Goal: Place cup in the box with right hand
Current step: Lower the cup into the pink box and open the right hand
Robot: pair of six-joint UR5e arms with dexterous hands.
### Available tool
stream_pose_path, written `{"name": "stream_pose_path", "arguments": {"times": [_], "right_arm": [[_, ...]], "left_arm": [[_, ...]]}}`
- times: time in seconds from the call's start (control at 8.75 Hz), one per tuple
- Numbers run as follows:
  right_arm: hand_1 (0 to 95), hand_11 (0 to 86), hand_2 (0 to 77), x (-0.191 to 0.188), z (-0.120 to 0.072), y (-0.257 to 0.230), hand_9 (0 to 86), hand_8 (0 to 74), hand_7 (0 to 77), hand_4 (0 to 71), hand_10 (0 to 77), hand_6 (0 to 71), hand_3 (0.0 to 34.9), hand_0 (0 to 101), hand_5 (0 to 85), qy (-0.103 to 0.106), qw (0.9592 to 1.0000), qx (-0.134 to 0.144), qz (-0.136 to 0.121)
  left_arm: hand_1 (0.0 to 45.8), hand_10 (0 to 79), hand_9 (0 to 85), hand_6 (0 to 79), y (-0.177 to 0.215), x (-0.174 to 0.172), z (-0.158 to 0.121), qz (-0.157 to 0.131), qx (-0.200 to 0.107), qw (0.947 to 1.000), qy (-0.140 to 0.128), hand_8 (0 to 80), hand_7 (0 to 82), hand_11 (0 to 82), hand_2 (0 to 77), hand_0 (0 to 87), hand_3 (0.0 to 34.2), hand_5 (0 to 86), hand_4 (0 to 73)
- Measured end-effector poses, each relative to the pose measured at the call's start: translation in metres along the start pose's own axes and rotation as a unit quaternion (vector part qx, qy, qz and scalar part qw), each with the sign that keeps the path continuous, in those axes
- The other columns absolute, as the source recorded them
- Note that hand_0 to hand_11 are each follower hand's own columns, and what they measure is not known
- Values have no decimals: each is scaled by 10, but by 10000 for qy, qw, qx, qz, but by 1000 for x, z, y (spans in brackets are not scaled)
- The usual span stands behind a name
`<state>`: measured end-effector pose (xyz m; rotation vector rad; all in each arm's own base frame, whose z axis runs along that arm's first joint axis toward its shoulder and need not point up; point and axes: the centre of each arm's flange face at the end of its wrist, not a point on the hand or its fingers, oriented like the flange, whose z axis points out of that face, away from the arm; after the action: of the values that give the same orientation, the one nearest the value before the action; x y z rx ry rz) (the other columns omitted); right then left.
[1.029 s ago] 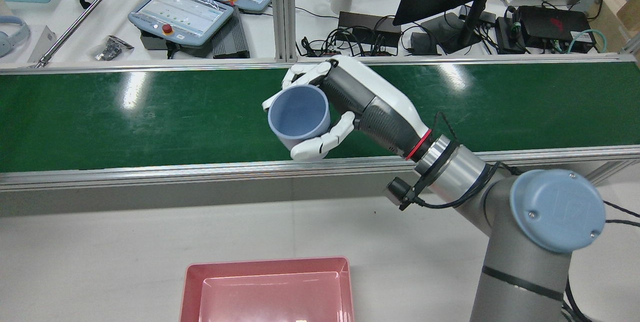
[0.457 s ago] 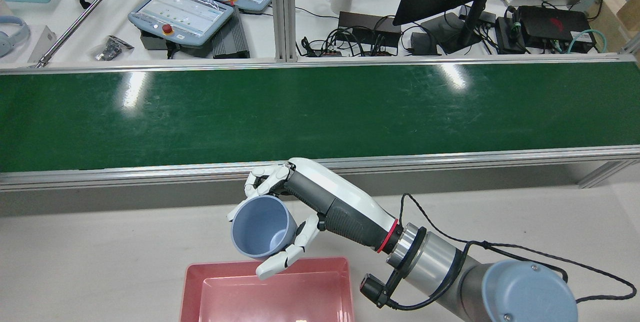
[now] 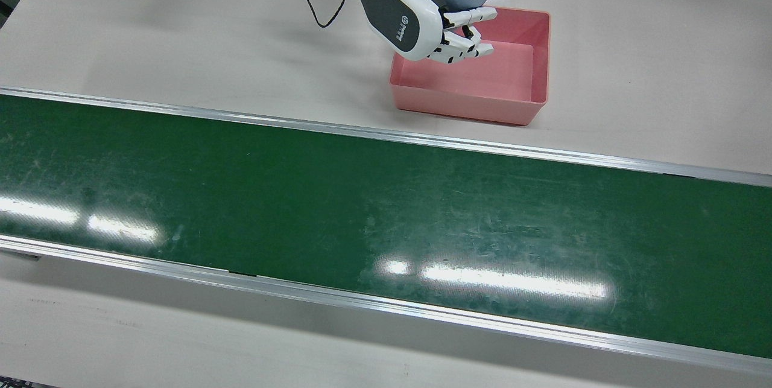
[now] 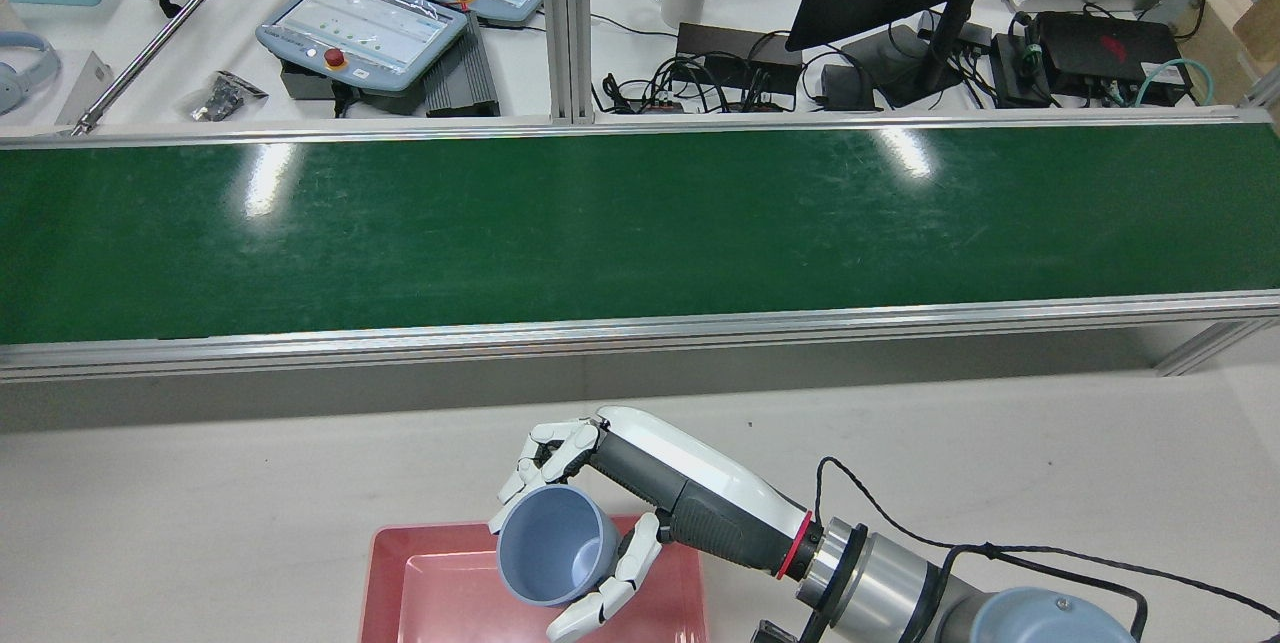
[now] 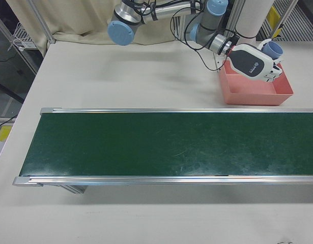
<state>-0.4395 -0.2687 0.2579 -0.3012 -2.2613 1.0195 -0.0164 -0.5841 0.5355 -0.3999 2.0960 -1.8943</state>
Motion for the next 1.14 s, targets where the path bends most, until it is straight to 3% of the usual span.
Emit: {"name": "stream_pose_path", "arguments": {"times": [0.11, 0.23, 0.34, 0.46, 0.57, 0.69, 1.14], "right_arm": [[22, 125, 207, 3, -1, 0, 147, 60, 567, 502, 5, 87, 0, 490, 0, 30, 10000, 6, 27], [27, 125, 213, 6, -4, -1, 38, 5, 567, 502, 5, 87, 0, 465, 0, 78, 10000, 20, 32], [11, 11, 196, 10, -6, -1, 38, 5, 415, 502, 0, 71, 0, 427, 0, 122, 9999, 26, 36], [11, 11, 196, 12, -8, -1, 71, 5, 289, 502, 0, 71, 0, 427, 0, 150, 9999, 26, 38], [11, 11, 71, 14, -10, -2, 71, 0, 360, 502, 0, 71, 0, 407, 0, 186, 9998, 35, 35], [11, 11, 5, 17, -13, -4, 98, 5, 398, 502, 0, 71, 0, 397, 0, 233, 9997, 52, 24], [0, 11, 5, 36, -19, -14, 120, 16, 442, 513, 0, 82, 0, 344, 0, 442, 9989, 159, -64]], "left_arm": [[5, 0, 0, 0, 0, 0, 0, 0, 0, 10000, 0, 0, 0, 0, 5, 0, 0, 0, 0], [5, 0, 0, 0, 0, 0, 0, 0, 2, 10000, 1, 0, 0, 0, 5, 0, 0, 0, 0], [5, 0, 0, 0, 0, 0, 0, 0, 2, 10000, 0, 0, 0, 0, 5, 0, 0, 0, 0], [5, 0, 0, 0, 0, 0, 0, 0, 0, 10000, 0, 0, 0, 0, 5, 0, 0, 0, 0], [5, 0, 0, 0, 0, 0, 0, 0, -1, 10000, 1, 0, 0, 0, 5, 0, 0, 0, 0], [5, 0, 0, 0, 0, 0, 0, 0, 0, 10000, 2, 0, 0, 0, 5, 0, 0, 0, 0], [5, 0, 0, 0, 0, 0, 0, 0, -1, 10000, -1, 0, 0, 0, 5, 0, 0, 0, 0]]}}
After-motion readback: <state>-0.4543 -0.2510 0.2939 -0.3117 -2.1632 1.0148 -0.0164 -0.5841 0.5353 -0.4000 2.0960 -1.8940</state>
